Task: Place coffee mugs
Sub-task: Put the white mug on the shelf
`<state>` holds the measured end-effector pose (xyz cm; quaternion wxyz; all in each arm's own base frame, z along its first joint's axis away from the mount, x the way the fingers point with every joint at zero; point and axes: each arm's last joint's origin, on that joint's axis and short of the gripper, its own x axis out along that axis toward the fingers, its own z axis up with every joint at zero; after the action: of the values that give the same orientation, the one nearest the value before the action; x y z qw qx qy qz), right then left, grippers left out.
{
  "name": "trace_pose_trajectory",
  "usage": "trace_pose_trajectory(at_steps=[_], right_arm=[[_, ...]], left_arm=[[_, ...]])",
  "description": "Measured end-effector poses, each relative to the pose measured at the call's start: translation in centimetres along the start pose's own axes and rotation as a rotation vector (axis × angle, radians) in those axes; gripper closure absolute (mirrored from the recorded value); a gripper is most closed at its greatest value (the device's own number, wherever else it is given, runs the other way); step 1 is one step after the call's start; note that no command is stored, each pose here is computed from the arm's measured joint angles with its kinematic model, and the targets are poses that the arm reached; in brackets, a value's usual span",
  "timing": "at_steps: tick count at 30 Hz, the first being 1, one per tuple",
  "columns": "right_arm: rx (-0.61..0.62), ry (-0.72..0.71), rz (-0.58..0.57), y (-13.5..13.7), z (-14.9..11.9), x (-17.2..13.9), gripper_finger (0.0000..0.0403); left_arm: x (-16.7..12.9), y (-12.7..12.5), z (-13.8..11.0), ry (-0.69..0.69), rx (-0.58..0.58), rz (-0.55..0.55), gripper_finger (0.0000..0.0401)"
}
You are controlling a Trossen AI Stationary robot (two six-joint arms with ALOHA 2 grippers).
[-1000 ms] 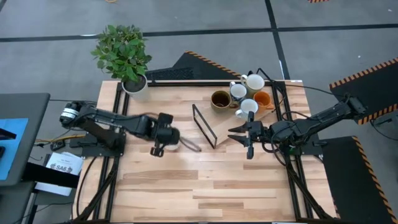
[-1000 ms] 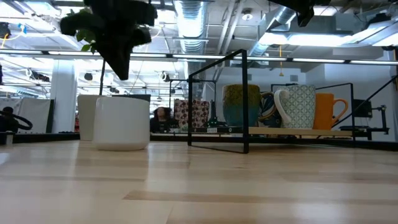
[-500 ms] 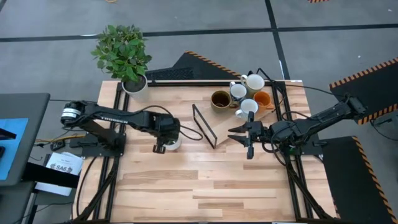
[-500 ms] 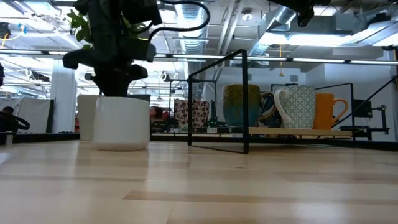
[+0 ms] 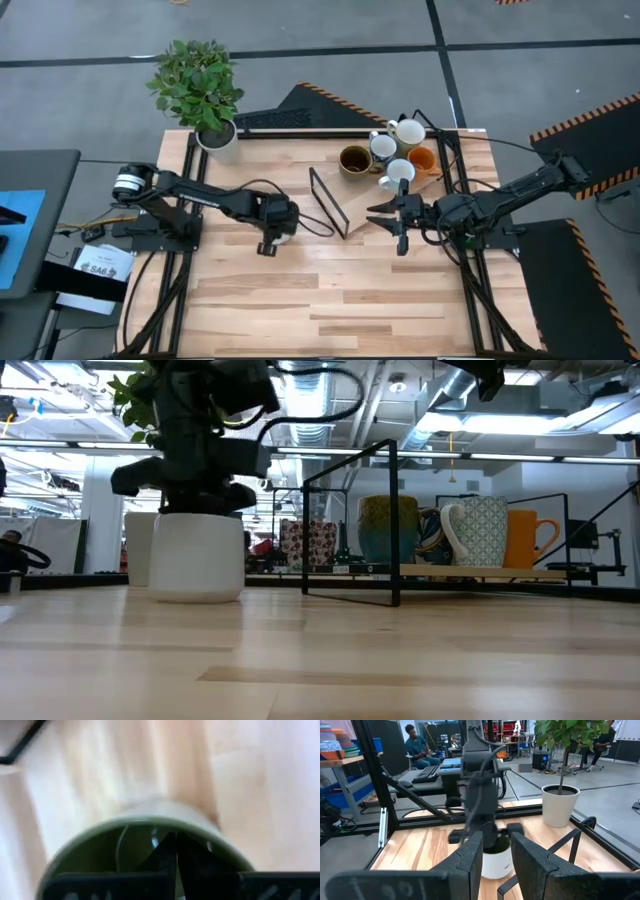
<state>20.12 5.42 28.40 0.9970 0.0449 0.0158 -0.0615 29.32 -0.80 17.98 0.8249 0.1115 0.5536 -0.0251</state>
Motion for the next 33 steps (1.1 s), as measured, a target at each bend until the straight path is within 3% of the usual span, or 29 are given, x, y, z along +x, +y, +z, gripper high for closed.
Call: trace_pose_trajectory(at_steps=[5,13,24,33], right_arm=[[0.002,-0.004,0.000,0.0,0.0,0.0,0.0275],[0.003,-0.007,0.001,0.0,0.1,0.0,0.0275],[0.001,-0.014,0.008,0.1,0.1,0.0,0.0275],[-0.012,-0.014,0.013,0.2,0.2,-0.2,0.0275]], left_arm=[[1.0,-1.9,2.5,-0.004,0.067,-0.040,0.0401],[1.6,-5.4,9.0,-0.125,0.234,-0.073,0.0401],[4.7,-8.9,15.9,-0.227,0.458,-0.190,0.0401],[7.6,-8.7,20.9,-0.349,0.626,-0.129,0.0401]])
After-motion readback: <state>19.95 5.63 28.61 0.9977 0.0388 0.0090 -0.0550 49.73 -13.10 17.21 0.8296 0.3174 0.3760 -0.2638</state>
